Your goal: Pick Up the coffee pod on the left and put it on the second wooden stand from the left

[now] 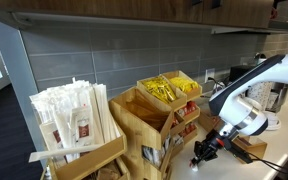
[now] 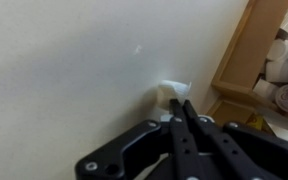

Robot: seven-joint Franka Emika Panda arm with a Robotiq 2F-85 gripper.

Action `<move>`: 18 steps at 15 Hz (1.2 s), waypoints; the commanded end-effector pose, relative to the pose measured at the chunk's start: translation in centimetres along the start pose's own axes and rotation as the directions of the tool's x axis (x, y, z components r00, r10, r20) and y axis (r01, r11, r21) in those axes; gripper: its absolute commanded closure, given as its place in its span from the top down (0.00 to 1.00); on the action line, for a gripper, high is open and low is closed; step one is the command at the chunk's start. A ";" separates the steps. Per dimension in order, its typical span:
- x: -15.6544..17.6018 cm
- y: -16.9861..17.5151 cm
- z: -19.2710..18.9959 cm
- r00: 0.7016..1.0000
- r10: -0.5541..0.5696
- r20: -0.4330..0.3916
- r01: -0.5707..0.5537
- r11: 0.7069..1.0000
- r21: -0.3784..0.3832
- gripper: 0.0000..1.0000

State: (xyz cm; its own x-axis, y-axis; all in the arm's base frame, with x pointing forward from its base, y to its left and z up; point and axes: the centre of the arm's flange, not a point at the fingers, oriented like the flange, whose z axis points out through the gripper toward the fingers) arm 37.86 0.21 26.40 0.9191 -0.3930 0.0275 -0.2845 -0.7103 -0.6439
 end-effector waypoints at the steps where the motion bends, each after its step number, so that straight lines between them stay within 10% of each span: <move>1: -1.7 0.9 0.0 1.000 -0.006 -0.007 0.007 0.998 0.062 0.01; 18: -2.8 -6.0 1.9 0.994 -0.103 -0.036 0.109 0.910 0.400 0.01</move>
State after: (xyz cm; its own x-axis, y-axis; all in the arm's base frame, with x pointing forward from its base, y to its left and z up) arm 38.02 5.33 29.09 0.9348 -0.3363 0.1144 -0.0753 -0.5024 -0.8614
